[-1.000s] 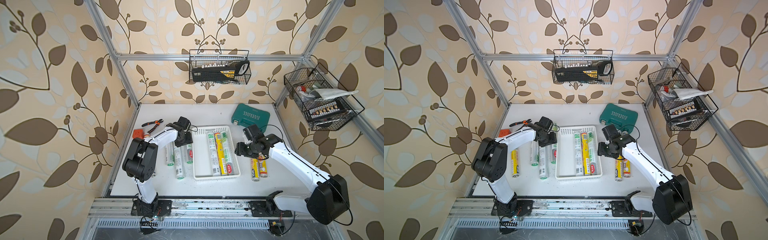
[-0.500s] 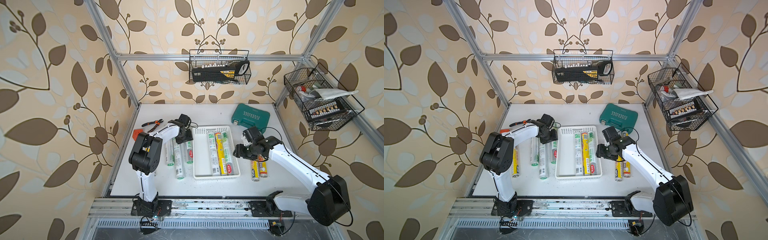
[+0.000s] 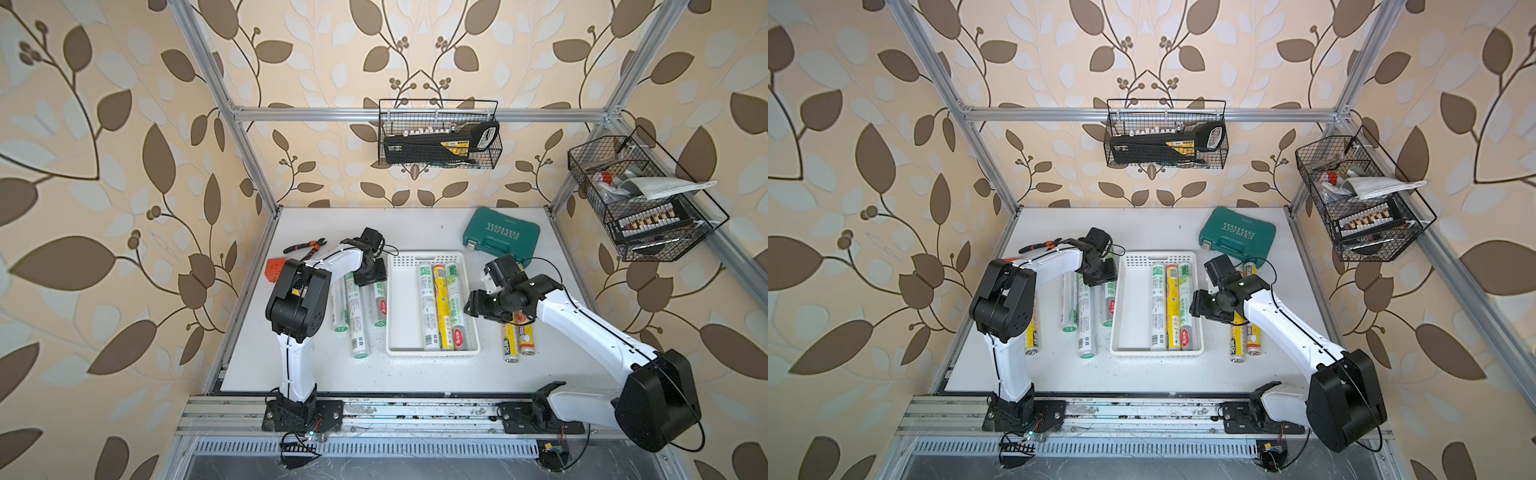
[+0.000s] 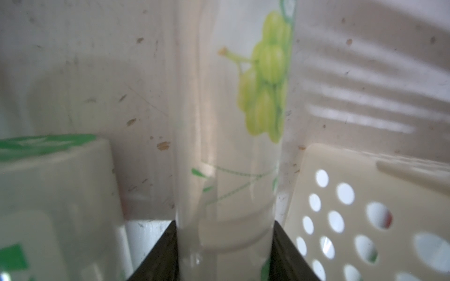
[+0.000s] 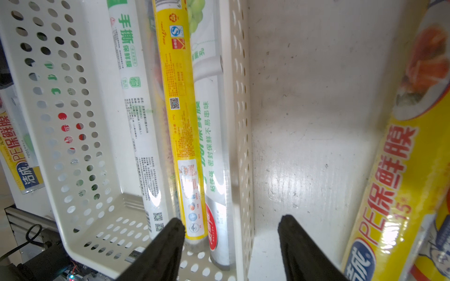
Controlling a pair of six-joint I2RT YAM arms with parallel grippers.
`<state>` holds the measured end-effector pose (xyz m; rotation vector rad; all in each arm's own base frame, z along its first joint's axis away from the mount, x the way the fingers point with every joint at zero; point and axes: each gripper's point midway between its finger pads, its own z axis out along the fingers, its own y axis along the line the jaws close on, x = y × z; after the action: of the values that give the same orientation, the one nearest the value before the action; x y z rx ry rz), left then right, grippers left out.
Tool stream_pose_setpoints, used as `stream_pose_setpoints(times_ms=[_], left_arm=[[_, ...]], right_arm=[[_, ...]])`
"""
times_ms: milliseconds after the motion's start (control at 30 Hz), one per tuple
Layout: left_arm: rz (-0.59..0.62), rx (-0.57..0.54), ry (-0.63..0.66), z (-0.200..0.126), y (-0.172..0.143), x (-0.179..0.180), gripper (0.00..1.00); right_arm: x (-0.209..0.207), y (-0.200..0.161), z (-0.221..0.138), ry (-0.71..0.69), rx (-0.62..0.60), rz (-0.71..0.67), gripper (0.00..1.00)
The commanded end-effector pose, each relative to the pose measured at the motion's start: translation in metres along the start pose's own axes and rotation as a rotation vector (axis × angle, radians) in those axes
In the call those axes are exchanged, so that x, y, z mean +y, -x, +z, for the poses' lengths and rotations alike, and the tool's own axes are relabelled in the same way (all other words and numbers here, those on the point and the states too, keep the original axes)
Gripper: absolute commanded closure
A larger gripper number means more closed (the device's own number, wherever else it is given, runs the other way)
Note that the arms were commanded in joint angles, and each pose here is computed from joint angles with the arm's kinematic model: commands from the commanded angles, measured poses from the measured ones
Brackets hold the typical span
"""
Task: Put the plastic wrap into the basket
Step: Pick up the plastic wrap from the center of the board.
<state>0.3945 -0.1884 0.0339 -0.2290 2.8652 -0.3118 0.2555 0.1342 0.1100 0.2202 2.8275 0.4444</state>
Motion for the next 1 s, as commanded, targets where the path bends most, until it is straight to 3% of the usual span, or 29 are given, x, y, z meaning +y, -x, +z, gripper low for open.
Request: stream_pose_setpoints(times_ms=[0,167,567,967], left_arm=[[0.029,-0.011,-0.025,-0.011,0.006,-0.010,0.63],[0.041,-0.043,-0.010,-0.034,0.012,-0.010,0.65],[0.071,-0.161,0.019,-0.128,0.028,-0.017,0.64],[0.119,-0.246,-0.107,-0.185,0.017,-0.069,0.62]], right_arm=[[0.000,-0.002,-0.002,0.014,-0.003,0.010,0.35],[-0.002,-0.002,-0.004,0.006,-0.009,0.008,0.35],[-0.002,0.002,-0.010,-0.006,-0.027,0.001,0.35],[-0.007,0.004,-0.015,-0.015,-0.039,0.006,0.35]])
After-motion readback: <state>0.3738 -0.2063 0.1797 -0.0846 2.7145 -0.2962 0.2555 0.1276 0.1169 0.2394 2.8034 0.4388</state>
